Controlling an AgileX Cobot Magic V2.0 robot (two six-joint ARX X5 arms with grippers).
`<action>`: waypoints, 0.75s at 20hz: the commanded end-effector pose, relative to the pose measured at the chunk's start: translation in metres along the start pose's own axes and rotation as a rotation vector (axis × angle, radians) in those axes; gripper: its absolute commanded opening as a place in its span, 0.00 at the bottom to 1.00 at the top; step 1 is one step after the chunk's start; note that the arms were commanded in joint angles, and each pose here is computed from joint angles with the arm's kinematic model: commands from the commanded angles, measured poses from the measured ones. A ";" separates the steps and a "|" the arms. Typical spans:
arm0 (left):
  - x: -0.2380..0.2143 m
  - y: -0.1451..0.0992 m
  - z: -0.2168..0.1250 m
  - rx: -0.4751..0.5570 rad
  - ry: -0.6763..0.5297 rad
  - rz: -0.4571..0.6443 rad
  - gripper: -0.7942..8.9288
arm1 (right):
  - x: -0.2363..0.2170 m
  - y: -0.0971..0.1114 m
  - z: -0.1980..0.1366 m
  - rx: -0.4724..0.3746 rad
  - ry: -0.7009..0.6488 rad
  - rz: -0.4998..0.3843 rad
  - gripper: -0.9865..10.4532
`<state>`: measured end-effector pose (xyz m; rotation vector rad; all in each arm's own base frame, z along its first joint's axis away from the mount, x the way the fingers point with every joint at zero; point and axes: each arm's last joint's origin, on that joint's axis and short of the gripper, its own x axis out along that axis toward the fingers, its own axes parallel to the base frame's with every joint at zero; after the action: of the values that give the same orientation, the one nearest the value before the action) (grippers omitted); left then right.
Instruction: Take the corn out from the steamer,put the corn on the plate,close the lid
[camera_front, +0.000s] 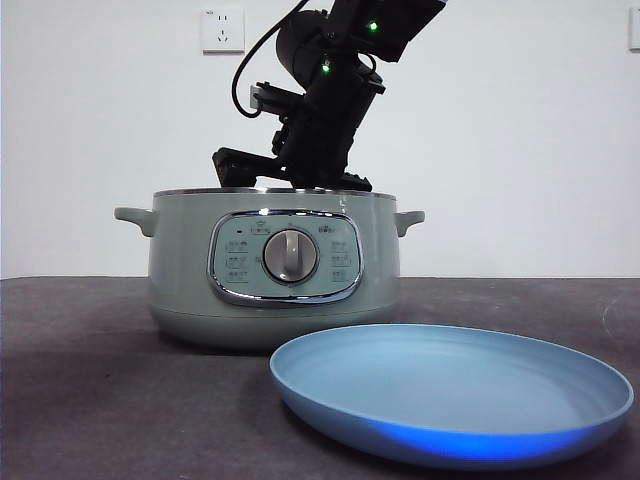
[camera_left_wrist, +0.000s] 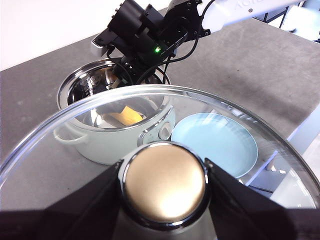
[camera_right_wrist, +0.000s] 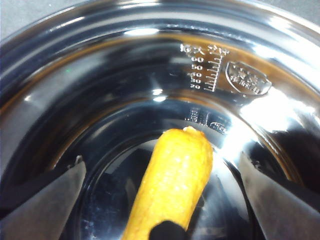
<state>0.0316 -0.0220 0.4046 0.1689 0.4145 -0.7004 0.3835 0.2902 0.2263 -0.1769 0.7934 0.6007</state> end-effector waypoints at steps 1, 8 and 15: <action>-0.004 -0.001 0.005 0.026 -0.059 0.001 0.08 | 0.010 0.001 -0.005 -0.010 0.018 -0.018 0.58; -0.004 -0.001 0.005 0.026 -0.059 0.001 0.08 | 0.023 0.000 -0.015 -0.003 0.070 -0.026 0.53; -0.004 -0.001 0.004 0.024 -0.056 0.000 0.08 | 0.024 0.001 -0.016 0.003 0.079 0.029 0.13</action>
<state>0.0316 -0.0220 0.4046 0.1689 0.4149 -0.7000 0.3847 0.2931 0.2079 -0.1839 0.8556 0.6225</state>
